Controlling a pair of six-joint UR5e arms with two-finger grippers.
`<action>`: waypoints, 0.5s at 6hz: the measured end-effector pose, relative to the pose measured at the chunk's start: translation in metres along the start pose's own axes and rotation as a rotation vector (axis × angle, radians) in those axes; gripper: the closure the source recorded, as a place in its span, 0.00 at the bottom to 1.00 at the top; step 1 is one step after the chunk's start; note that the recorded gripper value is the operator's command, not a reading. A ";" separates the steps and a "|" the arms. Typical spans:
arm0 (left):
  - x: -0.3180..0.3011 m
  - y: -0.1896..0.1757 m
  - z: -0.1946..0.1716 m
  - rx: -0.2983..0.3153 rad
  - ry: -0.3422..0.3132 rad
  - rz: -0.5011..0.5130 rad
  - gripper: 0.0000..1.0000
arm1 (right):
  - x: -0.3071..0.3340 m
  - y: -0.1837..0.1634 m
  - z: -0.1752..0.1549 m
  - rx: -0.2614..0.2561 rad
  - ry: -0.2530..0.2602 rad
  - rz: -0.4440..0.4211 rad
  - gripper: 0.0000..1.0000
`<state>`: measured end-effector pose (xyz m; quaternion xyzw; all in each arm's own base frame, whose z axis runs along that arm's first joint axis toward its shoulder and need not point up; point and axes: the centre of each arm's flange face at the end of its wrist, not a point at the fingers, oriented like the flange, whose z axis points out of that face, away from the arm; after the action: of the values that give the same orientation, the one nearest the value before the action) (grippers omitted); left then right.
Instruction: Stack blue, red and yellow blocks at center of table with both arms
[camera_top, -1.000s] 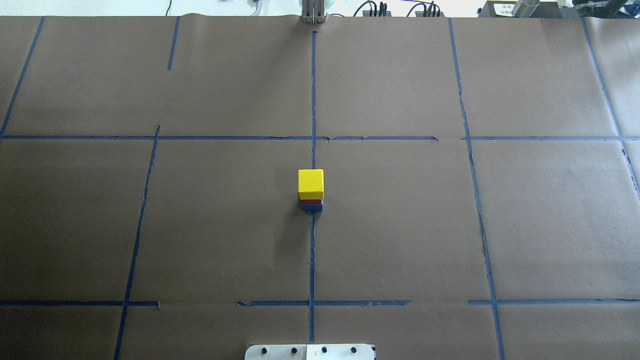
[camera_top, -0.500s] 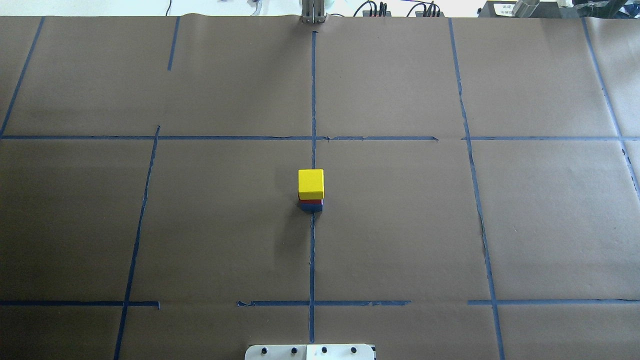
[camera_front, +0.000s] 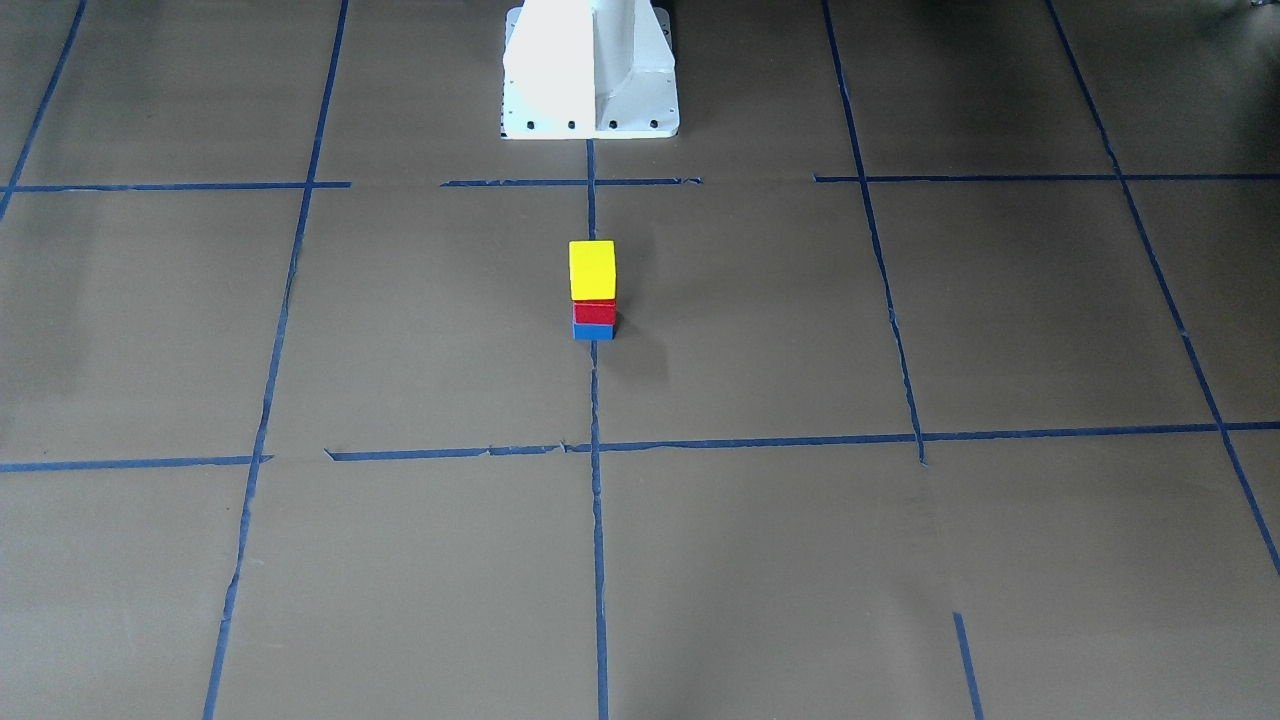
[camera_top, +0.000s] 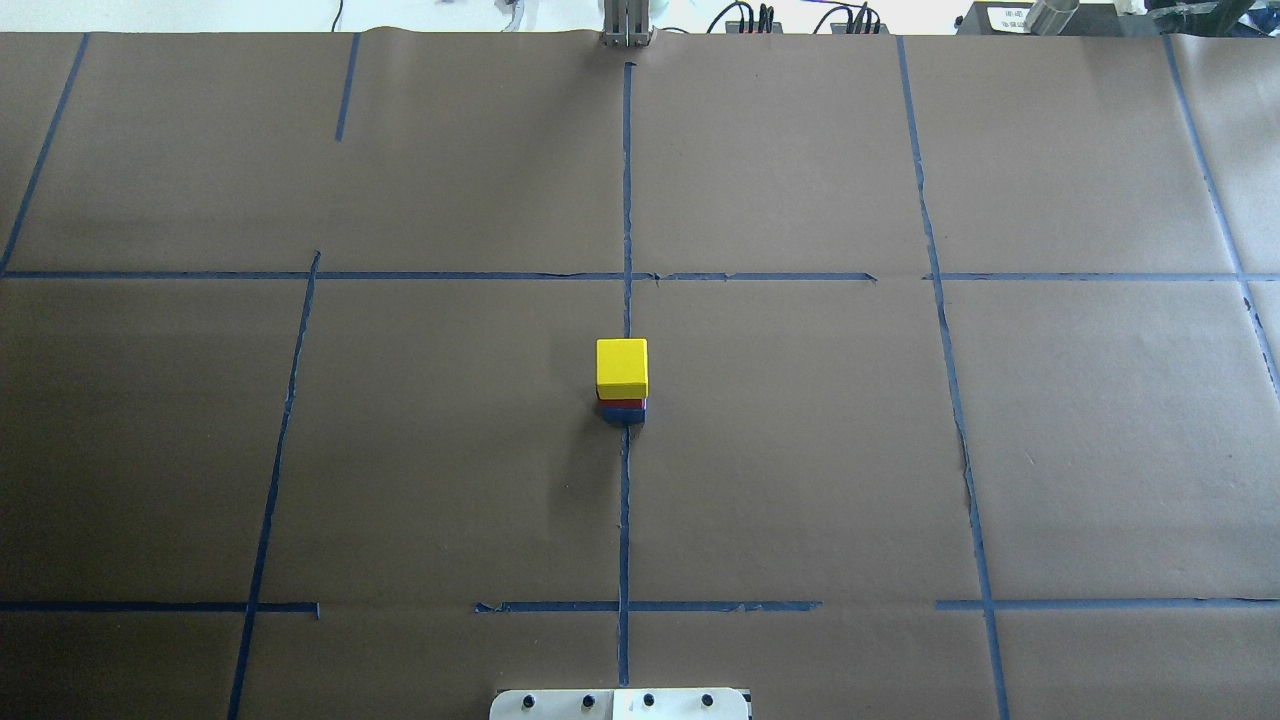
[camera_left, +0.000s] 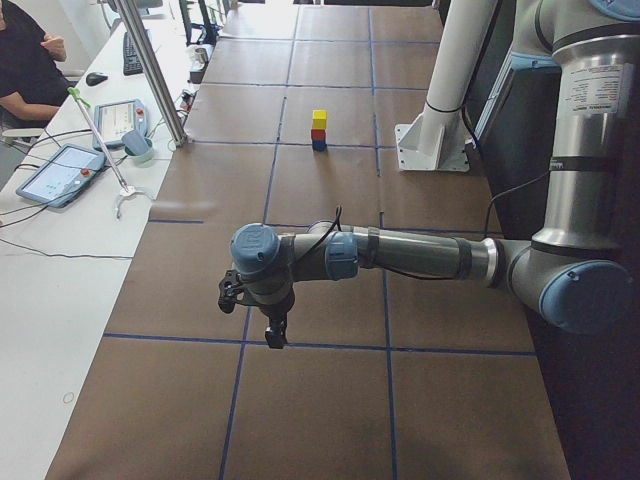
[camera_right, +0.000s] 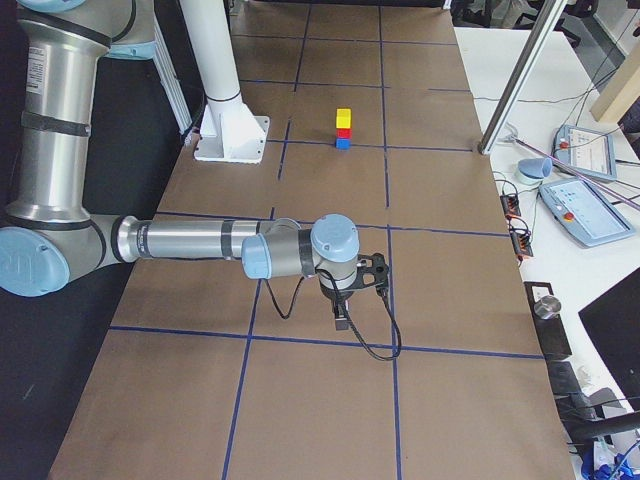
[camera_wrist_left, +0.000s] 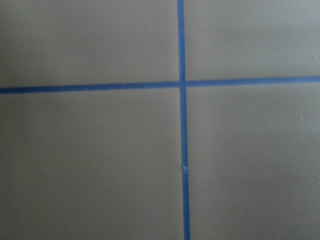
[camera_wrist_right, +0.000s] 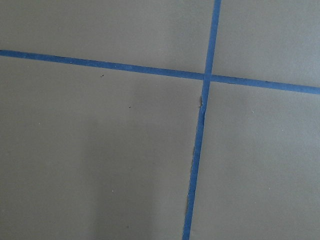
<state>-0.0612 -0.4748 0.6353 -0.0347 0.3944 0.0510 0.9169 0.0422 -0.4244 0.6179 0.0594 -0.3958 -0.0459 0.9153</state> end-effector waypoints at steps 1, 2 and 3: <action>-0.004 0.001 0.006 -0.016 0.005 0.006 0.00 | 0.000 0.001 0.000 -0.001 0.001 0.000 0.00; -0.007 0.001 0.010 -0.024 0.007 0.005 0.00 | 0.001 0.001 0.001 -0.002 0.003 0.000 0.00; -0.010 0.002 0.015 -0.030 0.008 0.000 0.00 | 0.002 0.003 0.001 -0.004 0.006 0.001 0.00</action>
<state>-0.0577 -0.4721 0.6525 -0.0485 0.3975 0.0569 0.9146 0.0424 -0.4216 0.6205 0.0575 -0.3930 -0.0459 0.9166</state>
